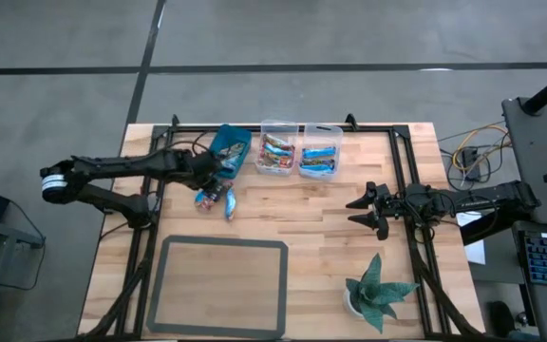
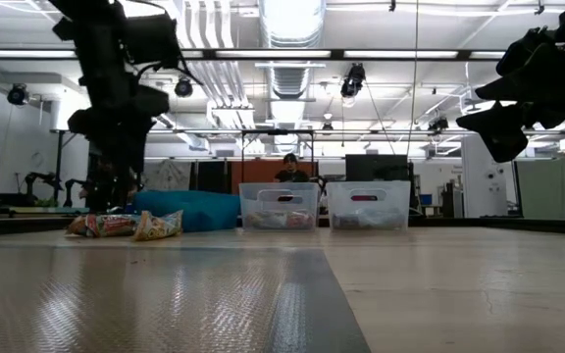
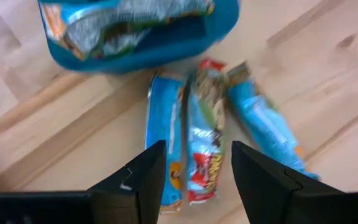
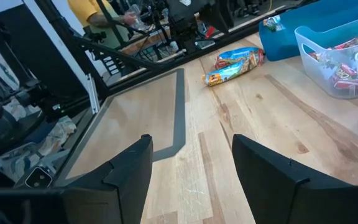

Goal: Pick and place Granola Bars by type
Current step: Put the yellow granola bar into the blue bin

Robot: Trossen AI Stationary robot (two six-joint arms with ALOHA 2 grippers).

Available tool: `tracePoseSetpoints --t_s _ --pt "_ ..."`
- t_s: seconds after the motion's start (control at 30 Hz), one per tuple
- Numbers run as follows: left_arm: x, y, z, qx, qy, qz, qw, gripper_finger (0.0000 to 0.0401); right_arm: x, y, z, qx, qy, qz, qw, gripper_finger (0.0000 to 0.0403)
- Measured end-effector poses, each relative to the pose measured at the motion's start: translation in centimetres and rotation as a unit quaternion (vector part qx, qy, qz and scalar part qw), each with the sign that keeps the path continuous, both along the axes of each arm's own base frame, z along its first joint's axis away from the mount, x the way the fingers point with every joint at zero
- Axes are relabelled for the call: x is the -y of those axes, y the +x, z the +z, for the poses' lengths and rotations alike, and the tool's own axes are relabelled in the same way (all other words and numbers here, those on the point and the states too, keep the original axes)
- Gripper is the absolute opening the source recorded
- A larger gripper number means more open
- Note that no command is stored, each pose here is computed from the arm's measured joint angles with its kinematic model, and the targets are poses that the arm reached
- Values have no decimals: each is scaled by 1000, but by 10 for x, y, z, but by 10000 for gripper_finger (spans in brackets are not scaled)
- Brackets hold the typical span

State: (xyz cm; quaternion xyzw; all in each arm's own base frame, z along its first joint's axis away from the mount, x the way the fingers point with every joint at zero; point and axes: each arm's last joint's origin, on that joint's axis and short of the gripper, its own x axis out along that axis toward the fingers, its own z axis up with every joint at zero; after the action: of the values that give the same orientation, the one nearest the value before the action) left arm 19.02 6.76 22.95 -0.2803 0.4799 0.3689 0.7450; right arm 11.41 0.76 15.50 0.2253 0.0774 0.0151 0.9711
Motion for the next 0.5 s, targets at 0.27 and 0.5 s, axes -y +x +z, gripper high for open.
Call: tracePoseSetpoints --t_s 0.27,0.5 --pt "5 -11 -28 1 -7 -5 1000 191 0 0 0 0 0 0 1000 210" --pt "6 -16 -47 -6 -2 -2 1000 256 0 0 0 0 0 0 1000 210"
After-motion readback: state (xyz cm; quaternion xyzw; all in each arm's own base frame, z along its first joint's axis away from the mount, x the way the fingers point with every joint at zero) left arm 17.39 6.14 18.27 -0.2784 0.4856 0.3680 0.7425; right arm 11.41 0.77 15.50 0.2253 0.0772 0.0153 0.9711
